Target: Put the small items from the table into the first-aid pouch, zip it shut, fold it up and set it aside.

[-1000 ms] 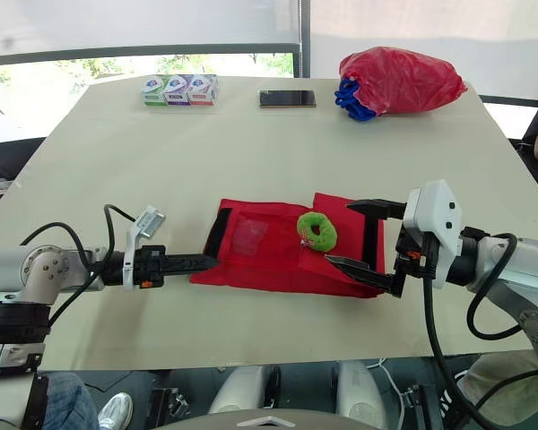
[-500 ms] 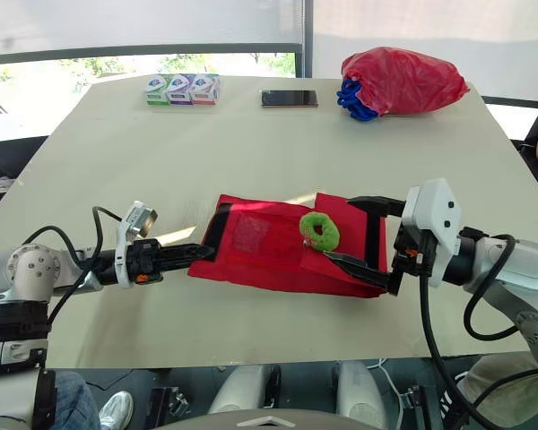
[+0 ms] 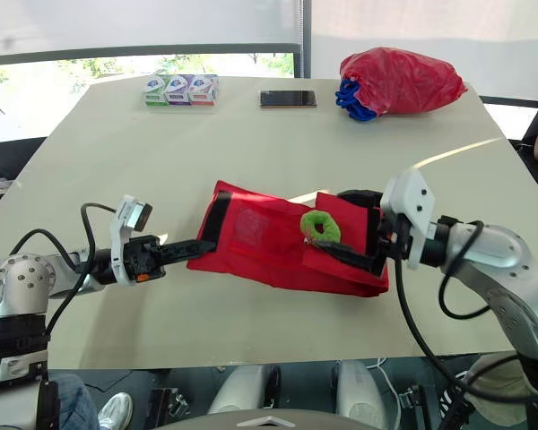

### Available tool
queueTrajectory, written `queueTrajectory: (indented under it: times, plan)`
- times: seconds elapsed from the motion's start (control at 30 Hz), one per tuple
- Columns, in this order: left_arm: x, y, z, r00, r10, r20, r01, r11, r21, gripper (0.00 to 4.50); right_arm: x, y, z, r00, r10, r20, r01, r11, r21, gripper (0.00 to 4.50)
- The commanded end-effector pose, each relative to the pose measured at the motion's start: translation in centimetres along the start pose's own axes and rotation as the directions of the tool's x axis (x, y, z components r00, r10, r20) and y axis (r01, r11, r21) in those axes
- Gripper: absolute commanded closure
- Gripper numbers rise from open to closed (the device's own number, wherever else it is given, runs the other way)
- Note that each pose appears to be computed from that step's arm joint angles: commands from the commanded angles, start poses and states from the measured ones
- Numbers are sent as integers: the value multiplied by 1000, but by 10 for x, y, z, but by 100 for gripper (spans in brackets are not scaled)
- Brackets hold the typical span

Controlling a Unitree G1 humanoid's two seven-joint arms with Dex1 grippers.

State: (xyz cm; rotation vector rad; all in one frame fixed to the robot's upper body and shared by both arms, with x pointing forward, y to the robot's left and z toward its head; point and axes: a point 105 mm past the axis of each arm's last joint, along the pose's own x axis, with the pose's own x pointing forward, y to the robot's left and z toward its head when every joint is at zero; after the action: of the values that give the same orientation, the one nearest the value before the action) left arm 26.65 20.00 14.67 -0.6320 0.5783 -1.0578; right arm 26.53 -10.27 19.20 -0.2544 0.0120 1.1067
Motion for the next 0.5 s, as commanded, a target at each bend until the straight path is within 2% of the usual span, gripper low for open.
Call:
queueTrajectory:
  times: [0.03, 0.23, 0.37, 0.5]
  plan:
    - [-8, -8, 17, 1000, -14, 10, 13, 994, 108, 450, 4, -10, -20, 998, 16, -55, -18, 999, -42, 135]
    - [-12, -6, 21, 999, -19, -26, 22, 988, 153, 450, 18, -21, -50, 991, 22, -130, -30, 998, -64, 444]
    - [-10, -12, 27, 998, -56, -36, 62, 979, 192, 450, 26, -19, -75, 973, 33, -228, -53, 995, -81, 444]
    - [-1, -34, 37, 988, -147, -50, 155, 952, 264, 450, 32, -12, -97, 942, 52, -333, -86, 992, -89, 444]
